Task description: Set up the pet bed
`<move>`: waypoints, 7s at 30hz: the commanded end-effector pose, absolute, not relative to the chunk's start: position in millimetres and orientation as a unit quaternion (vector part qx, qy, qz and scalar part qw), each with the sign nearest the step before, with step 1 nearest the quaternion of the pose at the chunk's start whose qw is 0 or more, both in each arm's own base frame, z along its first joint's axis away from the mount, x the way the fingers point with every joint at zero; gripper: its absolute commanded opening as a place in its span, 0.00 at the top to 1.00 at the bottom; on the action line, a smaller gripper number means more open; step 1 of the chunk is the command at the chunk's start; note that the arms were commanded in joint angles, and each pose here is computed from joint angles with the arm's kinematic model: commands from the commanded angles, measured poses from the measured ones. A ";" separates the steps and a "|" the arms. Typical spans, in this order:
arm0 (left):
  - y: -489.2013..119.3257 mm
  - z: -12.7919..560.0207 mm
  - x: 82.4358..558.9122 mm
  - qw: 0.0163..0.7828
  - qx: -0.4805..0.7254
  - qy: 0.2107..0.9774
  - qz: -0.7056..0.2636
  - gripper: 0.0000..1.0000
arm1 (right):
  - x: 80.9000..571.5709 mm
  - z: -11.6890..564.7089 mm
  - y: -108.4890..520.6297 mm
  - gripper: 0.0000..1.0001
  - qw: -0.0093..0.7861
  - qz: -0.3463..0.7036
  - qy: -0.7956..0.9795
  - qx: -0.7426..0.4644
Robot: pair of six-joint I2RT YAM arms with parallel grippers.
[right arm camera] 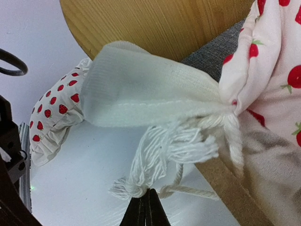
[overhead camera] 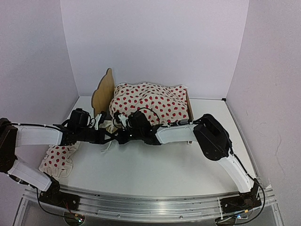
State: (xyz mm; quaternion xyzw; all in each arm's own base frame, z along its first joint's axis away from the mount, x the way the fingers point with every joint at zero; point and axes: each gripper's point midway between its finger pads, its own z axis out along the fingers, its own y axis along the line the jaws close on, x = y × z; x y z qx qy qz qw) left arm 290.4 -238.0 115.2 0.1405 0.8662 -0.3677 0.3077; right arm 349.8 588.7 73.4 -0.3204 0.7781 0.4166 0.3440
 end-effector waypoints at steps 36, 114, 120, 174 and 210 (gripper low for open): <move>-216.7 64.4 369.7 0.398 -0.064 0.861 -0.310 0.55 | 347.0 128.0 556.9 1.00 0.358 0.464 0.767 -0.261; -230.8 115.9 291.8 0.384 0.378 0.811 -0.226 0.57 | 361.8 99.5 608.6 1.00 0.311 0.539 0.736 -0.266; -225.8 138.2 246.4 0.407 0.562 0.694 -0.195 0.43 | 365.9 95.6 611.5 1.00 0.313 0.543 0.735 -0.259; -183.2 118.0 354.3 0.485 0.704 0.519 -0.014 0.63 | 335.6 81.4 617.9 1.00 0.279 0.556 0.710 -0.331; -190.5 103.7 360.7 0.456 0.717 0.526 -0.017 1.00 | 345.7 67.8 604.2 0.85 0.308 0.510 0.745 -0.298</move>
